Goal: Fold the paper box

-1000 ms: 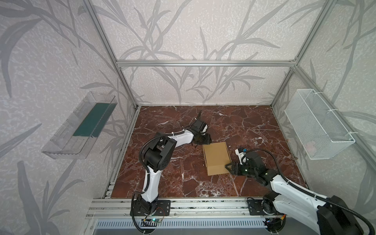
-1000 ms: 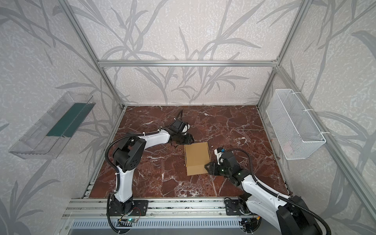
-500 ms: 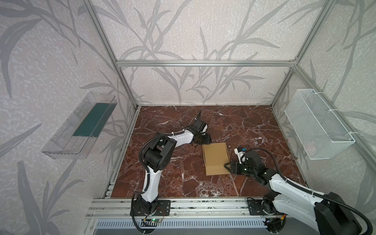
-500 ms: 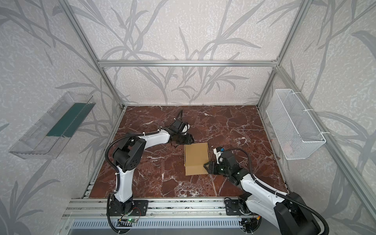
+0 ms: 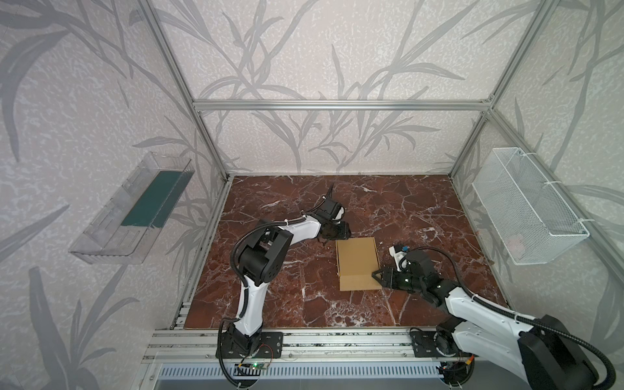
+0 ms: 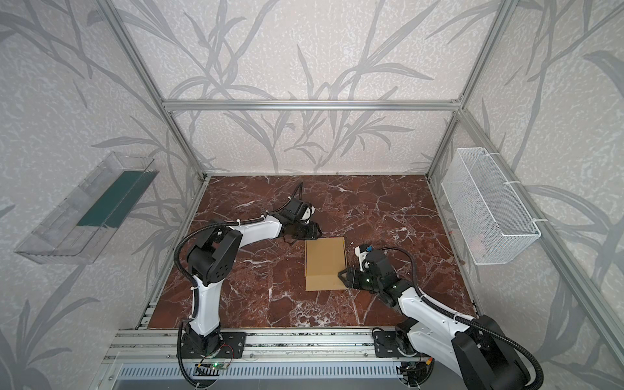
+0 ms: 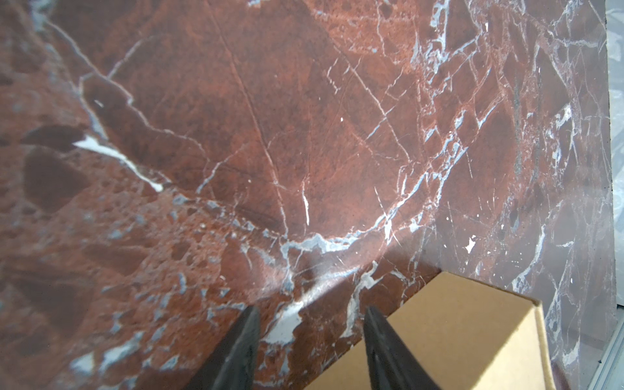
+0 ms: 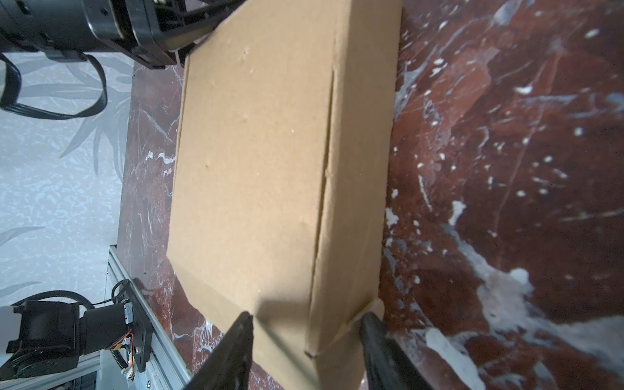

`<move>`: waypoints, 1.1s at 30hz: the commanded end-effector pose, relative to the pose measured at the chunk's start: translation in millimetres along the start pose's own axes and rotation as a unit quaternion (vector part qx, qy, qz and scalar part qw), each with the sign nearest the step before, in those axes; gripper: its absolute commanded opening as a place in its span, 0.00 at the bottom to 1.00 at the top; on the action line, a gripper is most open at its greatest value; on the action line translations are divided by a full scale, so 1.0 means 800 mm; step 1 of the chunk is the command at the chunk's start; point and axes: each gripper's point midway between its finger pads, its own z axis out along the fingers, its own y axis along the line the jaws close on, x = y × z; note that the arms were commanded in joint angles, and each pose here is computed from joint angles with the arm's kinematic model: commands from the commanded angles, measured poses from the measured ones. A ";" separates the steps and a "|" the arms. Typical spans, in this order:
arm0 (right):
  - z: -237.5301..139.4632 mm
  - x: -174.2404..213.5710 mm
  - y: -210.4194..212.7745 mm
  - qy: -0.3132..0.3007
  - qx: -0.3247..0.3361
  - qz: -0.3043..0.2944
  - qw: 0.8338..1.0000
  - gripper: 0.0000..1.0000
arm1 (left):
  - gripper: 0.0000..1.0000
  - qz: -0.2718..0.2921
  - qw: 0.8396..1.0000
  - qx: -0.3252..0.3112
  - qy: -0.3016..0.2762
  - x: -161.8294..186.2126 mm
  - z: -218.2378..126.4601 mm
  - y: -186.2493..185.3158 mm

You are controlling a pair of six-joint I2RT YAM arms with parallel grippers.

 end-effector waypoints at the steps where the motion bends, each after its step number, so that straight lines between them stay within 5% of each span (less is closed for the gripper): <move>1: 0.000 -0.005 0.009 -0.007 -0.017 0.005 1.000 0.51 | 0.53 -0.045 0.988 -0.063 0.135 0.109 0.030 0.058; 11: 0.006 0.000 0.016 0.004 -0.022 0.005 1.000 0.51 | 0.53 -0.050 0.988 -0.060 0.134 0.114 0.031 0.060; 21: -0.026 0.007 -0.003 -0.023 0.042 0.022 0.999 0.55 | 0.53 -0.067 0.989 -0.065 0.118 0.106 0.016 0.066; 33: -0.024 0.045 -0.001 -0.003 0.065 -0.036 0.997 0.62 | 0.53 -0.091 0.987 -0.070 0.113 0.111 0.012 0.072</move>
